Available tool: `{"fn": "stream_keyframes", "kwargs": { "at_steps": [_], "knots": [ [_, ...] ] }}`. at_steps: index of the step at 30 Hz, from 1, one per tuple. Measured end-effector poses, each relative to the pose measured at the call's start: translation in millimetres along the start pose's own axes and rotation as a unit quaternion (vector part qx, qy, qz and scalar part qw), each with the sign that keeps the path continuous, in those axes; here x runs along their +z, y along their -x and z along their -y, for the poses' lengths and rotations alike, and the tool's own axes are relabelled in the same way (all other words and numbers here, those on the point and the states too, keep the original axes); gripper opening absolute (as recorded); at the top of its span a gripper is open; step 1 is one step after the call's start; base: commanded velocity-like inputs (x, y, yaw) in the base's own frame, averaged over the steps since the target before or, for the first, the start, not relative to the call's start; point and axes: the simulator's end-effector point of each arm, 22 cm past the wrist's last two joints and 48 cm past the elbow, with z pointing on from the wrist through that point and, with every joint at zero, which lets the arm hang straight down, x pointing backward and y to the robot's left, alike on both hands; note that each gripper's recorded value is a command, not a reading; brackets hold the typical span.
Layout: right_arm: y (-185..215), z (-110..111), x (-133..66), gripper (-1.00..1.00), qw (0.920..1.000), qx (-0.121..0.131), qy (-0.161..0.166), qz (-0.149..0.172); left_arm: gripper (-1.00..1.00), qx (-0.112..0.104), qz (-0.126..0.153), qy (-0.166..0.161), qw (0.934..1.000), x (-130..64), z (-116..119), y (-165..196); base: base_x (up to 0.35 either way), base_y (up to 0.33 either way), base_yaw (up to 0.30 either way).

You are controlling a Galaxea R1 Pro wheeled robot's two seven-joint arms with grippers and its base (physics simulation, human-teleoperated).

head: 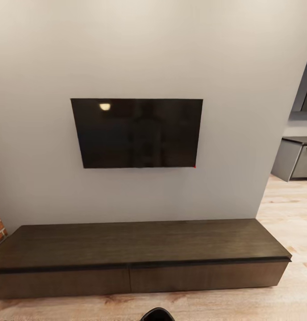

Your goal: Place each of the two pumpkins and all three candles from the living room inside a cabinet in the living room (use any cabinet), then make sure every cabinet is closed, and position the cauldron so it is next to a table in the living room.

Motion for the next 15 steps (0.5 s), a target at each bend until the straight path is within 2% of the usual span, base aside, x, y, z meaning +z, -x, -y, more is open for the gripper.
{"fn": "stream_keyframes", "kwargs": {
  "at_steps": [15],
  "knots": [
    [-29, 3, 11.6, 1.00, 0.9999, -0.001, -0.003, -0.013, 1.00, 0.000, -0.010, 0.003, 0.9999, 18.1, -3, -20, 0.000, 0.000, -0.089]
  ]
}}
